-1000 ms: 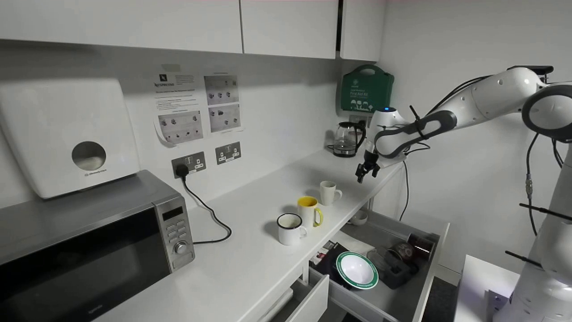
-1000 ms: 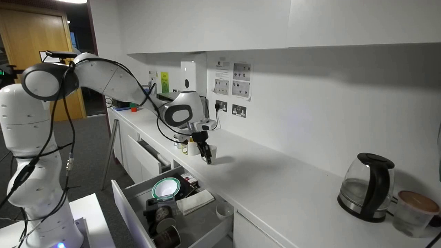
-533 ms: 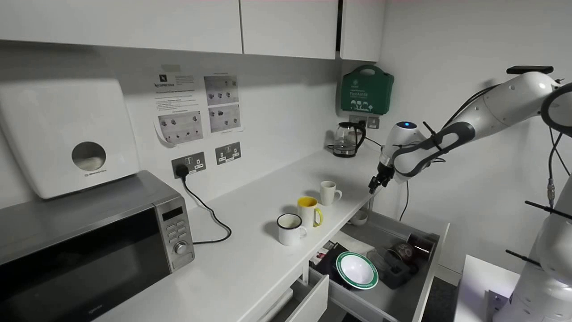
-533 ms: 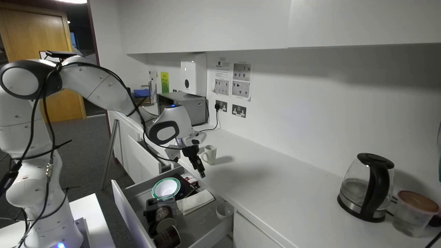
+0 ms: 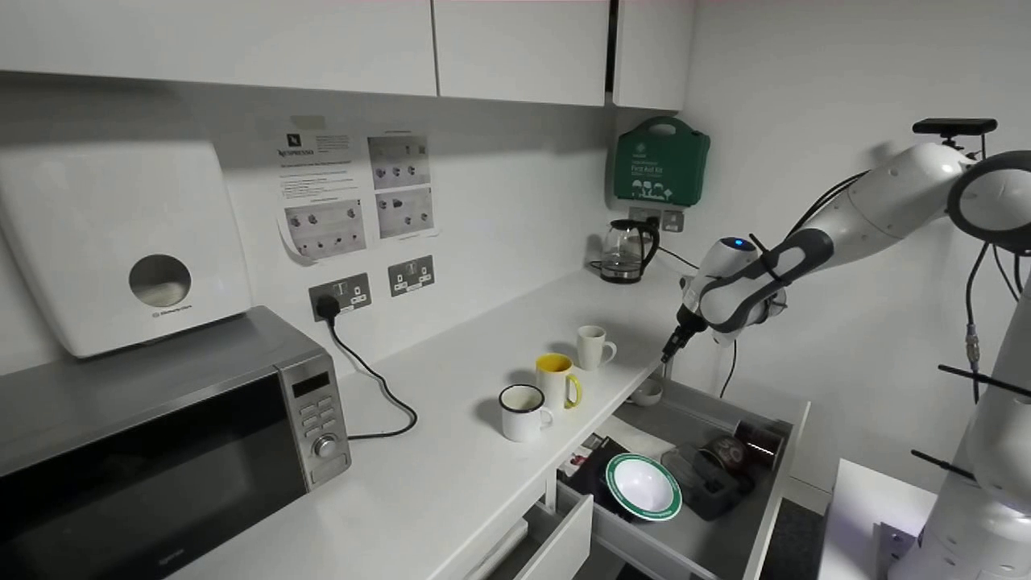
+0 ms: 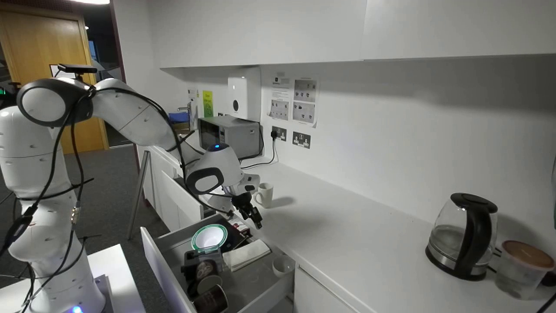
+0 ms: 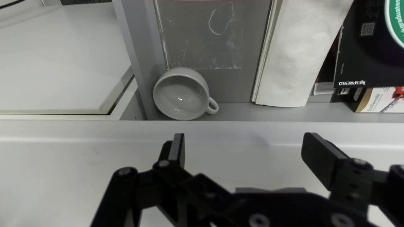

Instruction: Open the drawer on the right, take three mugs out of the drawer and place them on the countertop

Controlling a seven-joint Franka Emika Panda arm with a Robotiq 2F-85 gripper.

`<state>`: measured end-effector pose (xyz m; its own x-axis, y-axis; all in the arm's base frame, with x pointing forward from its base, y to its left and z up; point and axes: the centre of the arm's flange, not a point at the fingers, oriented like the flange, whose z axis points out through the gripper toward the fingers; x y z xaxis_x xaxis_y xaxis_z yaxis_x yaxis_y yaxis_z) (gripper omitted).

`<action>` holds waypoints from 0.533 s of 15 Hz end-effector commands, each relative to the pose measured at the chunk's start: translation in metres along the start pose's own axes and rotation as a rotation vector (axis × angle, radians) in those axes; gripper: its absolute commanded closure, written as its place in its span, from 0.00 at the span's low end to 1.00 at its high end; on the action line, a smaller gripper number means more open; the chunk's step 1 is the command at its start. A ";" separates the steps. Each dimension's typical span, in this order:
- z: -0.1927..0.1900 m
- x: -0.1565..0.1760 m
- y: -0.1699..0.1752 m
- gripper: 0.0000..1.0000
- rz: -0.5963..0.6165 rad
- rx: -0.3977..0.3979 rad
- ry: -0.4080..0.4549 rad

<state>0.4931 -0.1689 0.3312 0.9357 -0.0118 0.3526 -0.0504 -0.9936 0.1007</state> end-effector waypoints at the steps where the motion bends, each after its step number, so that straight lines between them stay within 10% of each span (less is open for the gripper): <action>1: 0.012 -0.003 0.014 0.00 -0.118 0.029 0.030; 8: 0.021 -0.014 0.027 0.00 -0.179 0.017 -0.037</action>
<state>0.4878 -0.1829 0.3121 0.9413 0.1233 0.3144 0.0883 -0.9884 0.1231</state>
